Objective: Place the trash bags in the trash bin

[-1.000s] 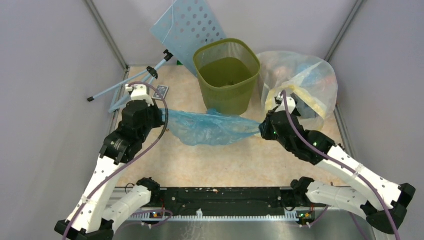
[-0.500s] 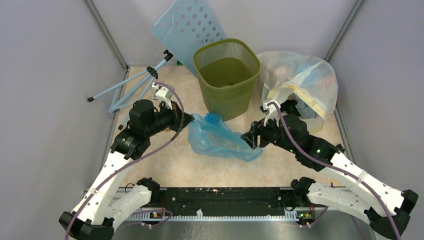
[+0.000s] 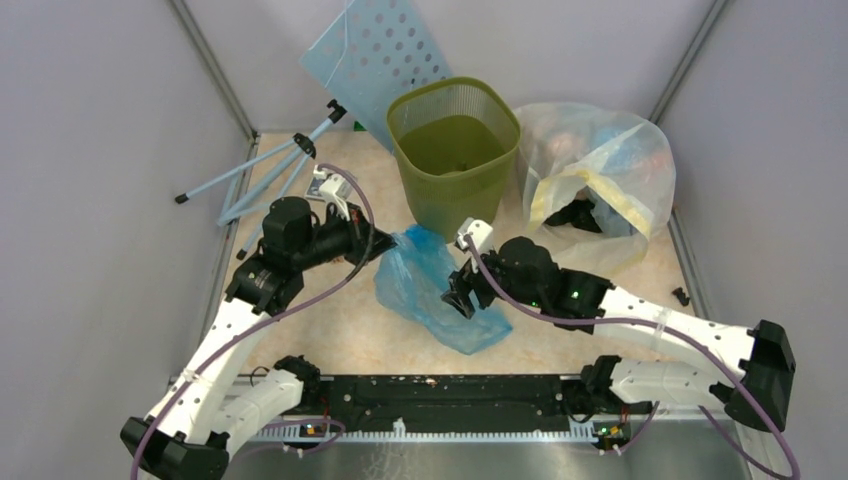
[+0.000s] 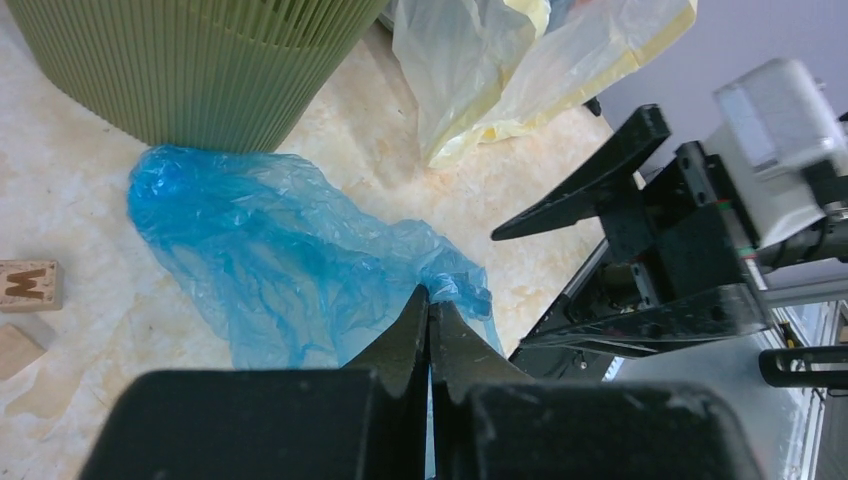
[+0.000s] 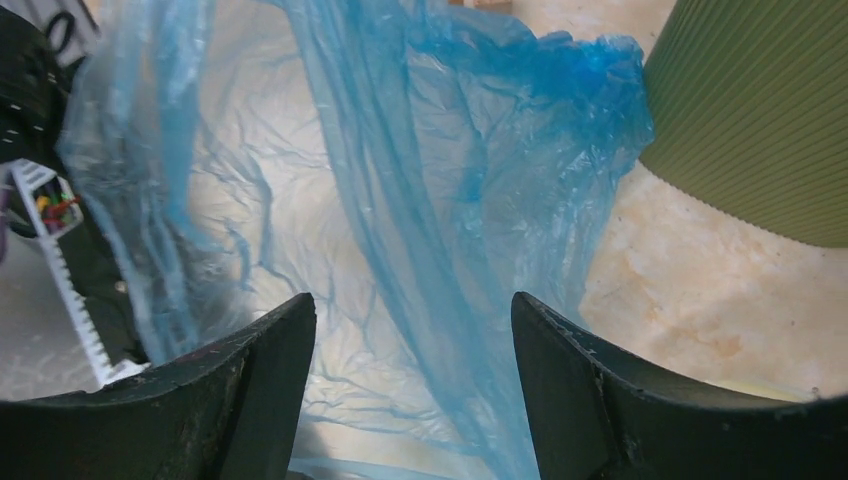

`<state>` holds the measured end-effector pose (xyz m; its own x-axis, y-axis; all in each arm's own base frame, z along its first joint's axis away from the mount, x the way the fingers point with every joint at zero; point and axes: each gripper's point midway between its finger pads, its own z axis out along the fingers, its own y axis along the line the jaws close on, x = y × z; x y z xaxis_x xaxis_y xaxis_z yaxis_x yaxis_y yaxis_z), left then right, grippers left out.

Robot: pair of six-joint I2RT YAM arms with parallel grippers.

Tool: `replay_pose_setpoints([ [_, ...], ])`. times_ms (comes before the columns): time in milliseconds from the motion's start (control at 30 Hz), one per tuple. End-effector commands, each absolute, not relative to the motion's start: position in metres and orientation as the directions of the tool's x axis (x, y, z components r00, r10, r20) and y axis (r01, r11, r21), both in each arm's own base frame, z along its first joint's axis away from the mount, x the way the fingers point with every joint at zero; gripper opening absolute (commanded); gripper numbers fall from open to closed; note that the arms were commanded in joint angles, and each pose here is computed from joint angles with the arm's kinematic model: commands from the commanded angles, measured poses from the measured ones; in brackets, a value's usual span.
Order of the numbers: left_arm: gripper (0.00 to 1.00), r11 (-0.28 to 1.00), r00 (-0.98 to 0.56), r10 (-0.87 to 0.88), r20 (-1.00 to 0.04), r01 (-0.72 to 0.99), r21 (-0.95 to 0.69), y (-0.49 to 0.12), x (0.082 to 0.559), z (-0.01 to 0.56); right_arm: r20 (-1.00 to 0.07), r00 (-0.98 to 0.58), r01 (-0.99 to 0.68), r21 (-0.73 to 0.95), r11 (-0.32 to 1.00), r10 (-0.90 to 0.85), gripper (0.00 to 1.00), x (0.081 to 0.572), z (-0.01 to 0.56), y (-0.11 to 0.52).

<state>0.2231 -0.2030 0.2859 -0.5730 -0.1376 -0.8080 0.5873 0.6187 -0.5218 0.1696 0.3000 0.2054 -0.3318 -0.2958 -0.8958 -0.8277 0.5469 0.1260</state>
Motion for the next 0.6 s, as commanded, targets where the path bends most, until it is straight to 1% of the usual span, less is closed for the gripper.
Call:
replay_pose_setpoints([
  [0,0.0,0.575,-0.53,-0.12,-0.84,0.653,-0.494,-0.208,0.217,0.295,-0.932,-0.23,-0.848,0.05,0.528,-0.281,0.71,0.182,0.21,0.314],
  [167,0.0,0.574,-0.537,-0.11,-0.837,0.653,-0.494,-0.208,0.217,0.293,-0.923,-0.233,-0.876,0.063,0.479,-0.305,0.68,0.179,0.194,0.327],
  [267,0.0,0.575,-0.536,-0.105,-0.838,0.654,-0.491,-0.208,0.218,0.293,-0.914,-0.253,-0.872,0.073,0.484,-0.318,0.62,0.181,0.182,0.331],
  [300,0.0,0.575,-0.534,-0.104,-0.839,0.656,-0.489,-0.208,0.218,0.294,-0.91,-0.26,-0.869,0.076,0.488,-0.323,0.58,0.182,0.177,0.332],
  [333,0.0,0.575,-0.532,-0.102,-0.841,0.658,-0.486,-0.208,0.218,0.294,-0.907,-0.267,-0.864,0.076,0.497,-0.326,0.48,0.184,0.173,0.333],
  [400,0.0,0.58,-0.532,-0.098,-0.841,0.656,-0.482,-0.207,0.218,0.293,-0.906,-0.282,-0.84,0.073,0.538,-0.316,0.14,0.19,0.173,0.33],
  [433,0.0,0.585,-0.531,-0.096,-0.842,0.654,-0.48,-0.207,0.219,0.293,-0.912,-0.283,-0.813,0.064,0.579,-0.296,0.02,0.197,0.179,0.326],
  [467,0.0,0.589,-0.532,-0.093,-0.842,0.653,-0.477,-0.206,0.219,0.291,-0.917,-0.287,-0.779,0.054,0.625,-0.277,0.0,0.205,0.183,0.32],
  [567,0.0,0.601,-0.543,-0.074,-0.836,0.645,-0.472,-0.205,0.22,0.283,-0.949,-0.265,-0.628,0.036,0.777,-0.17,0.0,0.23,0.22,0.29],
])
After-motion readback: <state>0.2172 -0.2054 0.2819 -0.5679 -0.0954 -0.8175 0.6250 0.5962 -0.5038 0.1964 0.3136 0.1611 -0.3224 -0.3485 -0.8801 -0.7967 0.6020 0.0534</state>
